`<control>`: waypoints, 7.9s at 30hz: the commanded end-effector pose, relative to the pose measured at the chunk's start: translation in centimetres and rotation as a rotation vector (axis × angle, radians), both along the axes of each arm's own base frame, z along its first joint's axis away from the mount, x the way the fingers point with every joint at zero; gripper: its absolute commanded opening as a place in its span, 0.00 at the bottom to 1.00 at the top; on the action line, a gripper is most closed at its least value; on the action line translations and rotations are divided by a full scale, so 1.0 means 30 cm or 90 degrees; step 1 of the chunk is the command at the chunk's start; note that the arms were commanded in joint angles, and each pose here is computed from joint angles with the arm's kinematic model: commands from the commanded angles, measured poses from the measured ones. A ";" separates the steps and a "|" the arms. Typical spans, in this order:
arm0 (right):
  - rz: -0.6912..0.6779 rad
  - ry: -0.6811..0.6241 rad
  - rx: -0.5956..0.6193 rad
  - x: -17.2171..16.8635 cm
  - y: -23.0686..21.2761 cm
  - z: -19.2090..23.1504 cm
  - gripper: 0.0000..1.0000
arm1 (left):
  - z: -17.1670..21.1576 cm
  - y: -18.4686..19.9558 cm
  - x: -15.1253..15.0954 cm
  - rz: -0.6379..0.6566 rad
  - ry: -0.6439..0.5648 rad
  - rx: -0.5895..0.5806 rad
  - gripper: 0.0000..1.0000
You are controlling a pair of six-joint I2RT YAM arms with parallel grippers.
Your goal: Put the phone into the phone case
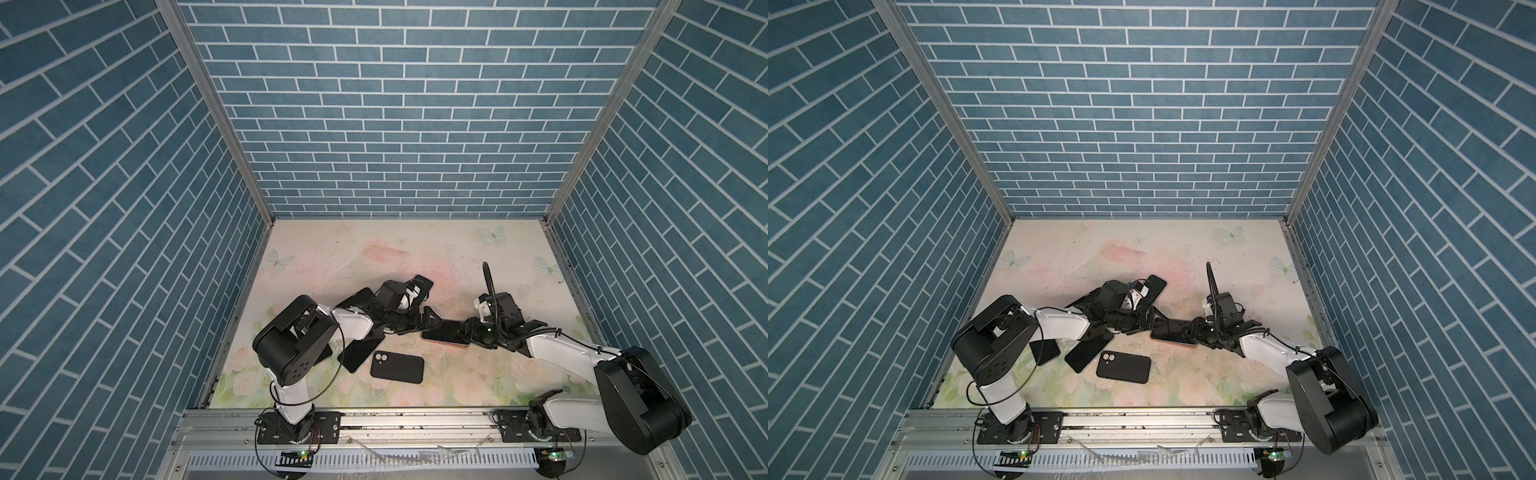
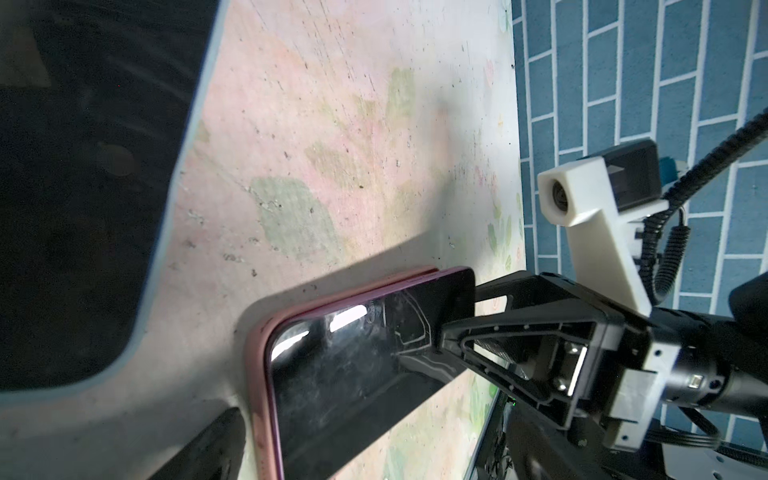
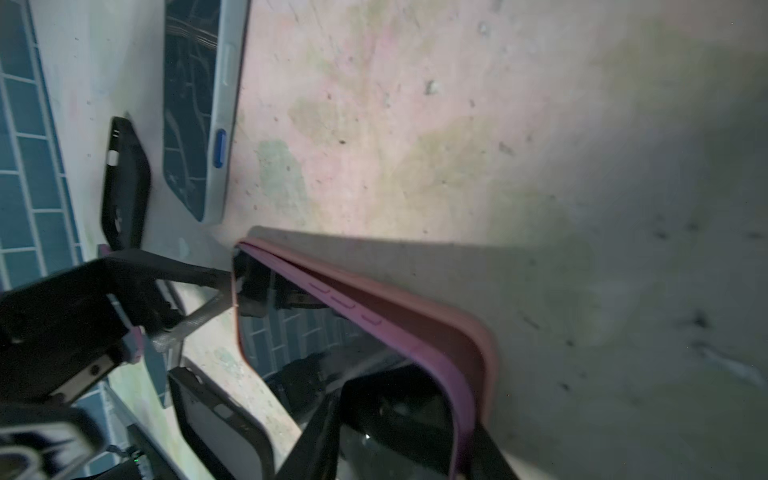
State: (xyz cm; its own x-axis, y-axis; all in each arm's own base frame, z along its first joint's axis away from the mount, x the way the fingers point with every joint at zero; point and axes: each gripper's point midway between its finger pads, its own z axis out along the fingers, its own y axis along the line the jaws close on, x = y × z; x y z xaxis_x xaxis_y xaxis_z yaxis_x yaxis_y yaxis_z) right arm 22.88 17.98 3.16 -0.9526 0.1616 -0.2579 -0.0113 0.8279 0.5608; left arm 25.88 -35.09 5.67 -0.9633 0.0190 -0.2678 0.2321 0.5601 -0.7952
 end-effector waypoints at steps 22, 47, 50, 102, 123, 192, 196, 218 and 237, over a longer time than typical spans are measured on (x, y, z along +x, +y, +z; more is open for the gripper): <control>0.021 -0.025 -0.261 0.009 -0.200 0.095 0.64 | -0.003 0.000 -0.043 -0.016 0.000 0.043 0.94; 0.042 0.059 -0.124 -0.067 -0.085 -0.068 0.04 | -0.063 -0.141 -0.099 -0.057 0.052 0.032 0.74; 0.049 0.064 -0.116 -0.072 -0.074 -0.070 0.05 | -0.063 -0.136 -0.095 -0.052 0.050 0.039 0.74; 0.072 0.021 0.163 -0.009 0.019 0.042 0.66 | -0.056 -0.109 -0.078 -0.033 0.044 0.044 0.56; 0.036 -0.102 0.231 0.097 0.017 0.207 0.45 | -0.095 -0.075 -0.102 -0.028 0.059 0.057 0.56; 0.246 -0.284 0.441 0.122 0.141 0.868 0.08 | 0.825 -0.031 -0.003 -0.148 -0.172 -0.416 0.19; 0.236 -0.303 0.436 0.140 0.136 0.895 0.23 | 0.811 -0.033 -0.001 -0.147 -0.168 -0.405 0.10; 0.181 -0.340 0.462 0.249 0.141 0.976 0.21 | 0.732 -0.057 0.018 -0.138 -0.151 -0.362 0.05; 0.225 -0.346 0.384 0.159 0.115 0.955 0.48 | 0.727 -0.050 0.015 -0.136 -0.157 -0.342 0.06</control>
State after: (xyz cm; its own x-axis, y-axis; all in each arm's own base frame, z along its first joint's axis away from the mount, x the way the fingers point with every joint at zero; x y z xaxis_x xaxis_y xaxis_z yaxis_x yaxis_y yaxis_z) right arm 29.06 21.47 29.81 -0.7778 0.1694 -0.6053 -0.5432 0.3033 0.7829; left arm 26.08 -36.55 26.68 -0.8824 0.0174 -0.4703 0.4705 0.0124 -0.8823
